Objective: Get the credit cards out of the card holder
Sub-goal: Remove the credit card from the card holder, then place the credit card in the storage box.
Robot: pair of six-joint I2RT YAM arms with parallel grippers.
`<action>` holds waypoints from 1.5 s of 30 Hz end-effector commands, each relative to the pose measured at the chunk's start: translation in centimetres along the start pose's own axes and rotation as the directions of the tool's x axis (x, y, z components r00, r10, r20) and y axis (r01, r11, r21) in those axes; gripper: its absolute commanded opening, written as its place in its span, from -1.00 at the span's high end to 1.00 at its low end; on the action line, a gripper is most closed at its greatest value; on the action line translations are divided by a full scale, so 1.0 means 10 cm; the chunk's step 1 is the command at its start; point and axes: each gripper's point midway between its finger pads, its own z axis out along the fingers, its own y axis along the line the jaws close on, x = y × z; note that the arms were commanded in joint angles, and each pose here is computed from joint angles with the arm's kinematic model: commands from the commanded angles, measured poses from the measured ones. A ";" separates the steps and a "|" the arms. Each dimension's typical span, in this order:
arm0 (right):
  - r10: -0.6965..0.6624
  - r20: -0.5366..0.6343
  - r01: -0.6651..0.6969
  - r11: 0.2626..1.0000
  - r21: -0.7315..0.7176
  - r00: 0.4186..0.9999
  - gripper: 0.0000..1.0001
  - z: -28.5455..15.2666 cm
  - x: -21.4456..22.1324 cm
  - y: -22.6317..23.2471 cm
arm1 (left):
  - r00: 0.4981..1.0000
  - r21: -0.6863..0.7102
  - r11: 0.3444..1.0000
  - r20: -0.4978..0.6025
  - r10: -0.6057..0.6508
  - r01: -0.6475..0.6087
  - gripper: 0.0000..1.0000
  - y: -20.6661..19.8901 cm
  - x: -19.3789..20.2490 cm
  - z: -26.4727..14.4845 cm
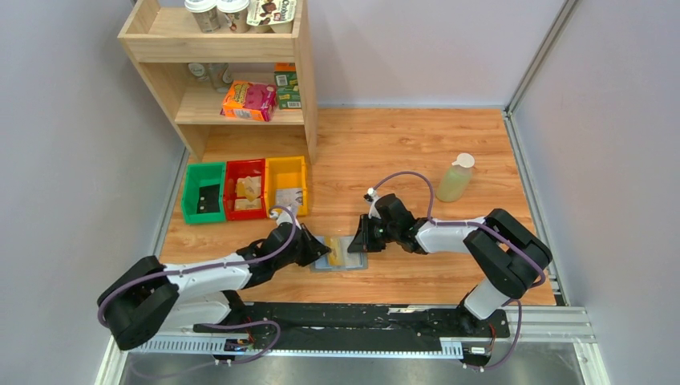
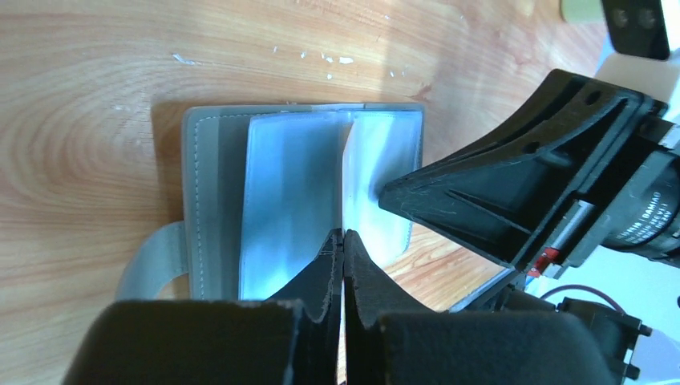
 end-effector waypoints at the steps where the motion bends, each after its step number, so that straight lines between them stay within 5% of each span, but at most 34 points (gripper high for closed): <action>1: 0.033 -0.071 -0.019 0.984 0.179 0.997 0.77 0.00 0.29 -0.47 | 0.996 -0.065 0.996 0.063 0.063 -0.059 1.00 0.08 -0.16 -0.14; 10: 0.014 -0.059 -0.004 0.985 0.171 0.998 0.75 -0.03 0.24 -0.43 | 0.958 -0.218 0.960 0.189 0.218 -0.175 1.00 0.09 -0.64 -0.65; 15: -0.064 -0.026 0.067 0.985 0.161 0.998 0.63 -0.15 0.04 -0.25 | 0.918 -0.254 0.964 0.358 0.169 -0.079 1.00 0.20 -1.13 -0.99; 20: -0.155 0.047 0.148 0.981 0.123 0.987 0.31 -0.36 -0.28 0.10 | 0.846 -0.222 0.973 0.528 0.072 0.055 1.00 0.32 -1.57 -1.26; 27: -0.254 0.232 0.222 0.963 0.153 0.939 -0.61 -0.88 -0.67 0.43 | 0.666 -0.095 0.966 0.740 -0.092 0.239 1.00 0.45 -2.13 -1.41; 32: -0.315 0.364 0.243 0.942 0.230 0.876 -0.99 -1.37 -0.76 0.41 | 0.552 -0.098 0.934 0.825 -0.117 0.345 1.00 0.69 -2.43 -1.44; 37: -0.339 0.480 0.204 0.928 0.312 0.809 -1.00 -1.79 -0.78 0.28 | 0.441 -0.065 0.900 0.885 -0.147 0.431 1.00 0.85 -2.66 -1.41; 45: -0.346 0.610 0.167 0.929 0.331 0.713 -1.00 -2.22 -0.77 0.22 | 0.411 -0.045 0.849 0.888 -0.208 0.526 1.00 1.00 -2.83 -1.09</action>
